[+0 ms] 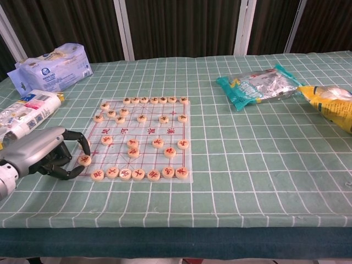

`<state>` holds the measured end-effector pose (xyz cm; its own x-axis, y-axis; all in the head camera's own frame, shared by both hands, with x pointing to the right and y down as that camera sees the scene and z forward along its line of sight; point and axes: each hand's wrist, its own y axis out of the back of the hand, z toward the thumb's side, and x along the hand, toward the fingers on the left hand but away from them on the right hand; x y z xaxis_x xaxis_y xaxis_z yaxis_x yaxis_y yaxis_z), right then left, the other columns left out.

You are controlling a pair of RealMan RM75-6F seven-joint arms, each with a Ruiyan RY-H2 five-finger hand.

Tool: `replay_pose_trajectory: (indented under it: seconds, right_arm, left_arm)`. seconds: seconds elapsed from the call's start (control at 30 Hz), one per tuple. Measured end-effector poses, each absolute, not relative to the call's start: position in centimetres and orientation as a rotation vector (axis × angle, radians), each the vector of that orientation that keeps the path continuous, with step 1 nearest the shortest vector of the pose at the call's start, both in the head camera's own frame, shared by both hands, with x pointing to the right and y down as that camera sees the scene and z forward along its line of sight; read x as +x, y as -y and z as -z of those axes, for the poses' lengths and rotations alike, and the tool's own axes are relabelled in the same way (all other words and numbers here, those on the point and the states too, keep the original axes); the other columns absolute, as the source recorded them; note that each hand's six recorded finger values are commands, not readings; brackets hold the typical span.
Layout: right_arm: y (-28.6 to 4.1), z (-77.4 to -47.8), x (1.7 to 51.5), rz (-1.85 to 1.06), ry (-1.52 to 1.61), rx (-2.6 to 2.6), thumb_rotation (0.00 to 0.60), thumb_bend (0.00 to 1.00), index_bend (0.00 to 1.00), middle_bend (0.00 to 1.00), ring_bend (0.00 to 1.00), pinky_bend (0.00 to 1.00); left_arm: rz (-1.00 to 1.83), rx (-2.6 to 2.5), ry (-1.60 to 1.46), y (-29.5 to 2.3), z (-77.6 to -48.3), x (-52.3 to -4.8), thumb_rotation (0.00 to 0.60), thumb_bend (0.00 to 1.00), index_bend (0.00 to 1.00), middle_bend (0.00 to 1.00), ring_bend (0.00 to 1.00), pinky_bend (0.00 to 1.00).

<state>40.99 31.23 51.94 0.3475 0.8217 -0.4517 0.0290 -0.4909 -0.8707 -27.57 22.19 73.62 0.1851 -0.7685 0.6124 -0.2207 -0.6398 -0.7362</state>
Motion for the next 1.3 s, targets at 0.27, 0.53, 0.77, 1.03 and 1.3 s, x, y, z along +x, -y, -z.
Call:
replay_pose_trajectory:
  seconds: [0.27, 0.53, 0.77, 1.03, 1.3]
  right_arm:
    - [-31.2, -51.9, 40.9, -1.228, 0.754, -1.798, 0.6, 0.25, 0.0, 0.0, 0.0, 0.0]
    - [-31.3, -51.9, 40.9, -1.227, 0.754, -1.802, 0.6, 0.25, 0.0, 0.0, 0.0, 0.0]
    - [-31.4, -51.8, 40.9, -1.222, 0.749, -1.808, 0.6, 0.25, 0.0, 0.0, 0.0, 0.0]
    - [-31.3, -52.1, 40.9, -1.231, 0.741, -1.808, 0.6, 0.25, 0.0, 0.0, 0.0, 0.0]
    - [-31.3, -52.0, 40.9, -1.228, 0.748, -1.802, 0.6, 0.25, 0.0, 0.0, 0.0, 0.0]
  left_arm:
    - [1.476, -1.969, -0.908, -22.1, -74.0, -27.1, 0.6, 0.36, 0.48, 1.0, 1.0, 1.0]
    - [1.484, -1.964, -0.883, -22.1, -74.2, -26.9, 0.6, 0.36, 0.4, 1.0, 1.0, 1.0]
    - [1.476, -1.966, -0.882, -22.3, -74.1, -26.7, 0.6, 0.36, 0.36, 1.0, 1.0, 1.0]
    - [1.383, -1.988, -0.929, -22.2, -72.0, -26.4, 0.6, 0.37, 0.34, 1.0, 1.0, 1.0]
    - [1.109, -2.047, -1.063, -22.5, -65.3, -29.1, 0.6, 0.36, 0.11, 0.4, 0.47, 0.64]
